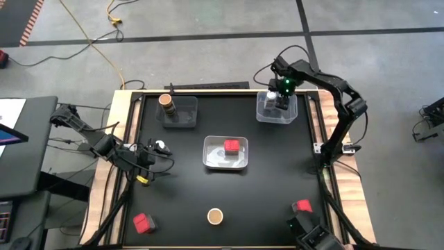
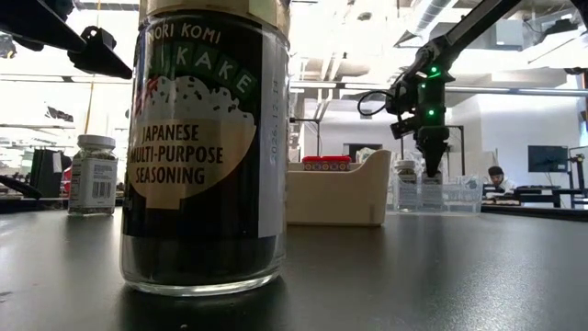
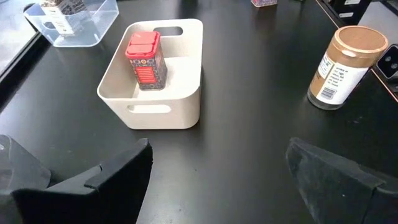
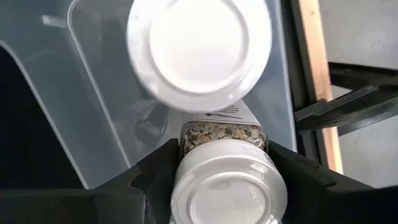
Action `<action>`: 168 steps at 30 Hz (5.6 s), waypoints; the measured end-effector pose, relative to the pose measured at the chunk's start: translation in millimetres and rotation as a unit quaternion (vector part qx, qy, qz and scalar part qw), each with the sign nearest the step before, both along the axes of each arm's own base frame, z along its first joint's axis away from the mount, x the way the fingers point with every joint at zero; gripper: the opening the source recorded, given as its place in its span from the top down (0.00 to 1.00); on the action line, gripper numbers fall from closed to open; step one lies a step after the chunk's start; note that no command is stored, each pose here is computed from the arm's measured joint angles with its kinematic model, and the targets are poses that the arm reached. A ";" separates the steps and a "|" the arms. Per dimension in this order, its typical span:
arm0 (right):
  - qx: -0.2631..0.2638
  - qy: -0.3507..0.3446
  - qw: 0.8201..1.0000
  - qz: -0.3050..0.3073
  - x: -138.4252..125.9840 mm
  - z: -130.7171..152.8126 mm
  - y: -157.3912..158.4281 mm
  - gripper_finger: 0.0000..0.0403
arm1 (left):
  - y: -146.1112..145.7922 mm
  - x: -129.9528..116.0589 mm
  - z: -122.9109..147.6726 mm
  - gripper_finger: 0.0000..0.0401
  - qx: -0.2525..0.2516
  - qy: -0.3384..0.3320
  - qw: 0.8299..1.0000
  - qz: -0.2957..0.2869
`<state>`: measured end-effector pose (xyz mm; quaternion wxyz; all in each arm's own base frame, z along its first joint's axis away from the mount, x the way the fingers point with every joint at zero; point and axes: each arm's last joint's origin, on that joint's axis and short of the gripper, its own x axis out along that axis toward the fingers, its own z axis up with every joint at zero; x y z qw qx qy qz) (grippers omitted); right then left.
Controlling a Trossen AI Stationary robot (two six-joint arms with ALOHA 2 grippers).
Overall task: Sort spices by type
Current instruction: Put the white seasoning bottle into the transparent bin
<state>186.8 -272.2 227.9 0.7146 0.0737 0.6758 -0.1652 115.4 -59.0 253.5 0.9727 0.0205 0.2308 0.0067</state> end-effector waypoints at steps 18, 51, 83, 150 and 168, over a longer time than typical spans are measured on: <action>0.012 0.010 1.000 0.008 -1.7 -0.3 2.4 0.39 | 0.0 0.0 0.0 0.12 0.000 0.000 1.000 0.000; -0.014 0.006 0.999 -0.037 0.8 34.9 -3.5 0.26 | 0.0 0.0 0.0 0.12 0.000 0.000 1.000 0.000; -0.011 -0.098 0.933 -0.346 10.3 55.3 78.7 0.26 | -0.1 0.0 -0.2 0.12 0.000 0.001 1.000 -0.001; -0.077 -0.330 0.823 -0.456 -74.3 -48.0 97.9 0.97 | -0.1 0.0 0.1 0.12 0.012 0.000 1.000 -0.007; -0.075 -0.346 0.806 -0.475 -66.6 -56.2 87.5 0.97 | -0.2 0.1 0.1 0.12 0.011 0.000 1.000 -0.007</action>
